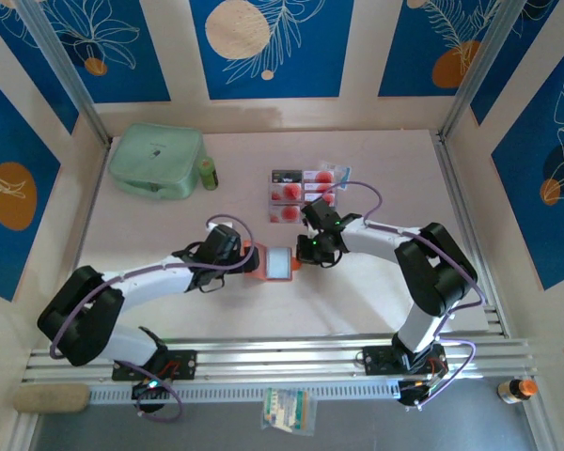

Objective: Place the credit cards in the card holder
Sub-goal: Move the card holder to the center of the table, then pick up the credit card from the storage box.

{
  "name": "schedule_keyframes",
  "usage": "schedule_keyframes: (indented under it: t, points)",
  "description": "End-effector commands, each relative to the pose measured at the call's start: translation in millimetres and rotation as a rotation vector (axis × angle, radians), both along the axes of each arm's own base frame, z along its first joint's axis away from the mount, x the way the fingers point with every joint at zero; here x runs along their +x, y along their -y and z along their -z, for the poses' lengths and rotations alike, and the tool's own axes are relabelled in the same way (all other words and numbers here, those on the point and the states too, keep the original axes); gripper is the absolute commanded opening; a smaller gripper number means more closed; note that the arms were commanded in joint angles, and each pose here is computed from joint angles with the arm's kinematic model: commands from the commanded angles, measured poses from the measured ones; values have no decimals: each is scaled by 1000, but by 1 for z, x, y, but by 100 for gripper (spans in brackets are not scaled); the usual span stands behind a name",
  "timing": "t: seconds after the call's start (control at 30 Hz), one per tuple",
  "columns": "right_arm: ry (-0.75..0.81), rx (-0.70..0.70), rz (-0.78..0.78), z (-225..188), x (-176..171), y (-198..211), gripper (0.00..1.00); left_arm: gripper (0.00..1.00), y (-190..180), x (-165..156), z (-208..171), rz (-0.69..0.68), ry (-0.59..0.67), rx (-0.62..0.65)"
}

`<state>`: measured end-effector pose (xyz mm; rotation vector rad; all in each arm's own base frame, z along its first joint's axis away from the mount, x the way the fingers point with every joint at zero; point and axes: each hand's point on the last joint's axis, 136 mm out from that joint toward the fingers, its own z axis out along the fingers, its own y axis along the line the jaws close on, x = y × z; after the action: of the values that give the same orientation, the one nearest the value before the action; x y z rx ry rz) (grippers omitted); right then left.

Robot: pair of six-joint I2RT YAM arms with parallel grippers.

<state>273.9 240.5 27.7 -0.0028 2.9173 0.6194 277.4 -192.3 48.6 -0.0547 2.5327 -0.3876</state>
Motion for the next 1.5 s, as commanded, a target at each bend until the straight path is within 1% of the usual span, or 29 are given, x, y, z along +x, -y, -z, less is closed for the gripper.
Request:
schedule_keyframes:
  t: [0.0,0.17,0.33,0.43,0.63,0.67,0.77,0.83,0.93,1.03,1.1,1.27,1.47]
  points:
    - [6,-7,7,-2,-2,9,0,100,9,7,-9,23,4,-25]
    - [10,-7,22,-4,0,15,0,100,21,14,-12,43,4,-48]
    - [12,-3,38,-5,0,20,0,100,24,12,0,64,-36,-31]
    - [11,-2,49,-4,-2,23,0,100,20,6,11,67,-66,-9]
    - [11,14,69,-6,-4,30,0,100,3,-4,29,40,-83,48]
    - [13,20,69,-8,-4,30,2,100,2,-4,30,40,-85,52]
    - [26,38,67,-18,-3,31,13,100,1,-5,37,39,-95,66]
    - [54,43,68,-31,2,35,22,100,0,-4,40,38,-101,72]
    - [117,58,62,-57,16,41,32,100,0,-4,41,38,-102,75]
    - [200,70,2,-85,33,42,39,100,1,-3,39,36,-98,73]
    - [245,50,-45,-98,45,42,42,100,2,-2,39,35,-99,70]
    - [296,16,-193,-118,75,29,42,100,2,-2,38,30,-100,65]
    - [329,-85,-371,-116,106,5,43,100,1,-3,35,14,-103,58]
